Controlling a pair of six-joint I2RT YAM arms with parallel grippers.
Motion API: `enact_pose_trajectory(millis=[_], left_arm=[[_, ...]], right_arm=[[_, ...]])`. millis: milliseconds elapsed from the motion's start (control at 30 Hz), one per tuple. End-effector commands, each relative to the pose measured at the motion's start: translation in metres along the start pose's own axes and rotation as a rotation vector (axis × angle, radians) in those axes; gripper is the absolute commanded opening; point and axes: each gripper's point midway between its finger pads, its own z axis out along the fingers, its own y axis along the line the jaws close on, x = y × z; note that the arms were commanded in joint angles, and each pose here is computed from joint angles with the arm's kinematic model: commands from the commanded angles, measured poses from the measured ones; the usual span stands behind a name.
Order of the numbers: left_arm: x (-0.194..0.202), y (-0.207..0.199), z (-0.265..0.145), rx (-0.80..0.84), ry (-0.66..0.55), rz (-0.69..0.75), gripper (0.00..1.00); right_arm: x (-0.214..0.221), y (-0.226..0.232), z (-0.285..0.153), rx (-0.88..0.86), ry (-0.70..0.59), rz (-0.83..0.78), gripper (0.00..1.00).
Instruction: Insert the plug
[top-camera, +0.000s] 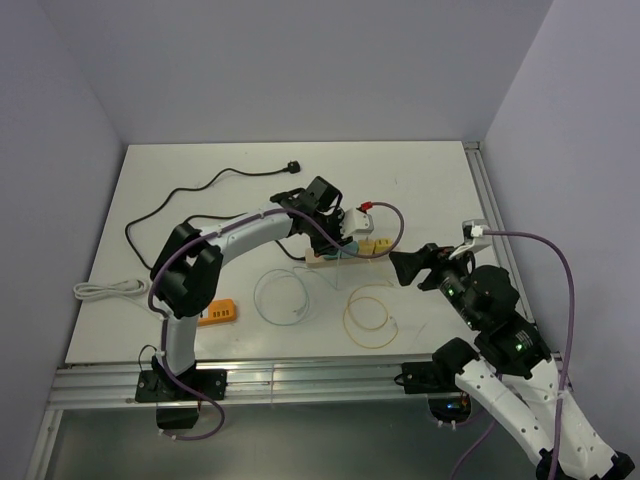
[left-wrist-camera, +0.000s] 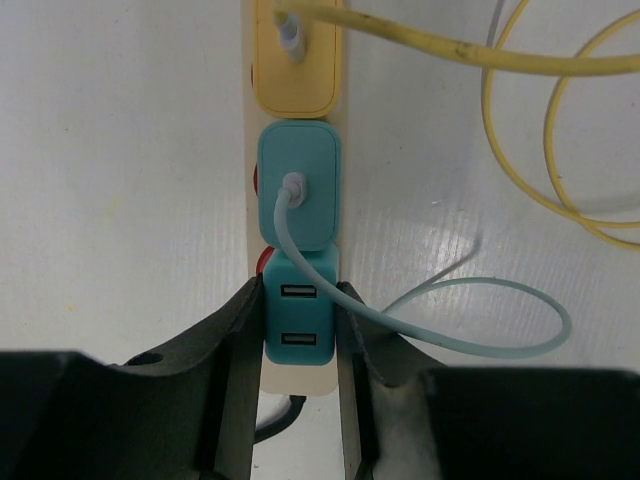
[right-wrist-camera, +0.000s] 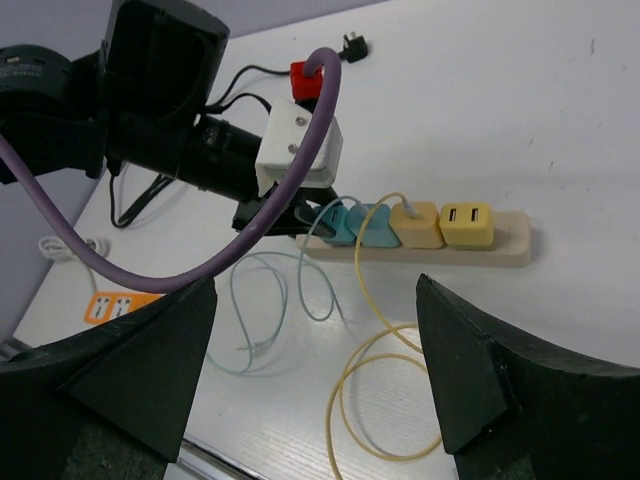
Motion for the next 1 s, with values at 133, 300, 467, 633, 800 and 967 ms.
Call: enact_pose_trajectory(millis=[133,300,467,633,800,967], left_arm=[[0.075,-0.013,0.036,0.029,0.159,-0.043,0.00],[0.088,-0.019,0.041,0.043,0.184,-0.084,0.00],[0.061,0.002,0.022,0.003,0.095,-0.115,0.11],[0.037,0.017,-0.002,-0.044,-0.008,-0.116,0.45],[0.016,0.023,-0.021,-0.086,-0.085,-0.096,0.52],[0.007,0.020,-0.033,-0.083,-0.120,-0.091,0.70]], right_arm=[[-0.020,-0.008,-0.009,0.042,-0.107,0.017,0.89],[-0.018,-0.007,-0.008,0.035,-0.094,0.012,0.89],[-0.020,-0.008,-0.010,0.039,-0.100,0.007,0.89],[-0.022,-0.007,-0.013,0.038,-0.108,0.008,0.89],[-0.023,-0.006,-0.013,0.034,-0.106,0.011,0.89],[-0.024,-0.006,-0.014,0.034,-0.109,0.016,0.89]])
